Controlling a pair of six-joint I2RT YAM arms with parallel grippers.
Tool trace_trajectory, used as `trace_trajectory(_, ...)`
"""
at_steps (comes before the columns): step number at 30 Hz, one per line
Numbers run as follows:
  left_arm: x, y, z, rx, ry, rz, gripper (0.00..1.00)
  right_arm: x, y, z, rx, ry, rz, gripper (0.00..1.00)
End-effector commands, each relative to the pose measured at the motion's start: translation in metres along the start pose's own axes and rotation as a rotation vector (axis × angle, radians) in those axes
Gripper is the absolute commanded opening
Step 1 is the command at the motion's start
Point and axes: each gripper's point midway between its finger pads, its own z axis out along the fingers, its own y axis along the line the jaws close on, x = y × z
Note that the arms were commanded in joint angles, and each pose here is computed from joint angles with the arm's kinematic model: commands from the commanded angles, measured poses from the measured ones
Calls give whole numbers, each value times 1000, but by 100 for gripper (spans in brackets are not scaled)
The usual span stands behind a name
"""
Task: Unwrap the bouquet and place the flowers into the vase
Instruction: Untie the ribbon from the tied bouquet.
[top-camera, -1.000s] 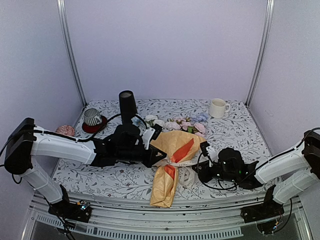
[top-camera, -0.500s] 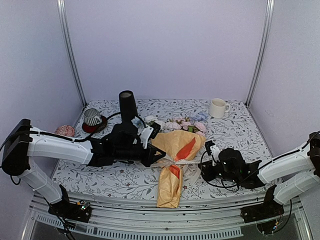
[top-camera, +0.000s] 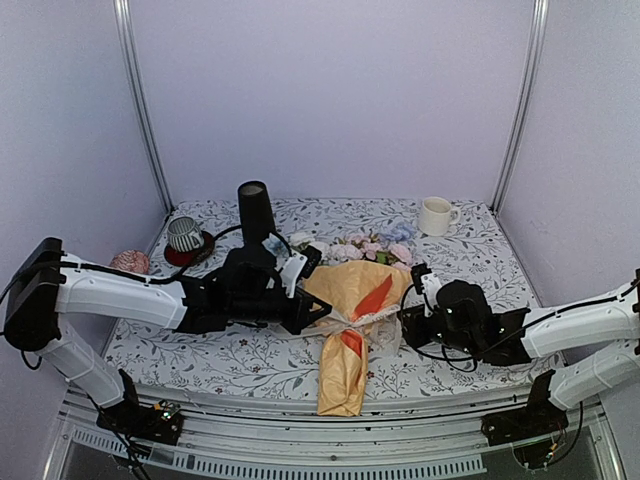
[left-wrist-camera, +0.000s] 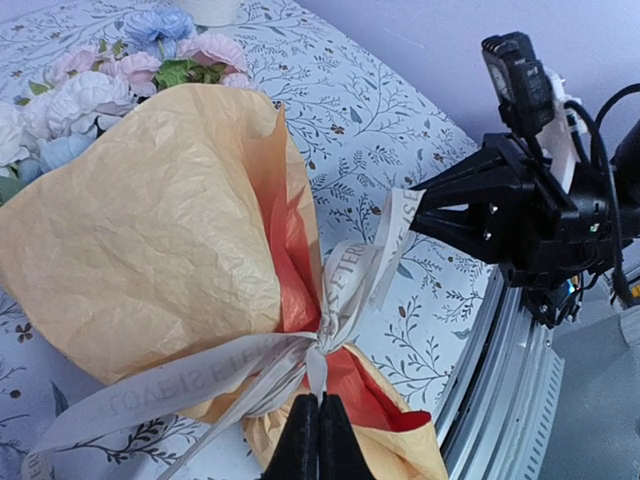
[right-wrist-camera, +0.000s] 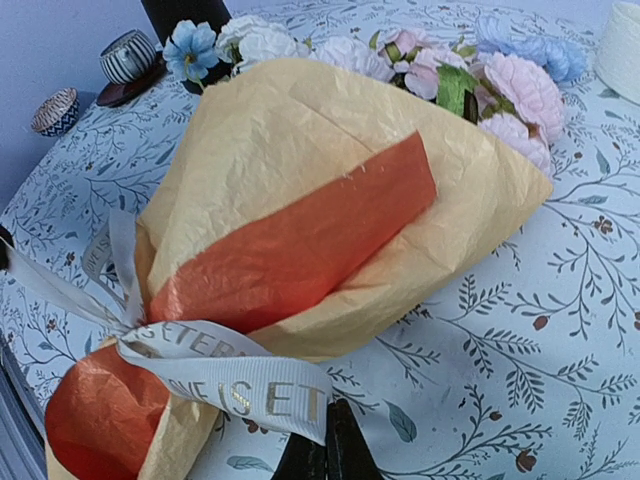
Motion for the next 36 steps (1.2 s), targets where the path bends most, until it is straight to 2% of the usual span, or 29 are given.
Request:
trace_trajectory(1,-3,-9,4,19,-19,22,0,-16,-1,-7,27,-34,-22,3)
trace_trajectory(7,-7,-17,6,30,-17,43,0,7,-12,-2,61,13,19,3)
trace_trajectory(17,-39,-39,6,13,-36,141,0,47,-30,7,132,108,112,3)
trace_trajectory(26,-62,-54,-4,13,-77,182,0,47,-34,7,153,104,105,2)
trace_trajectory(36,-69,-47,-16,-36,-108,189,0,32,-36,-1,169,66,106,2)
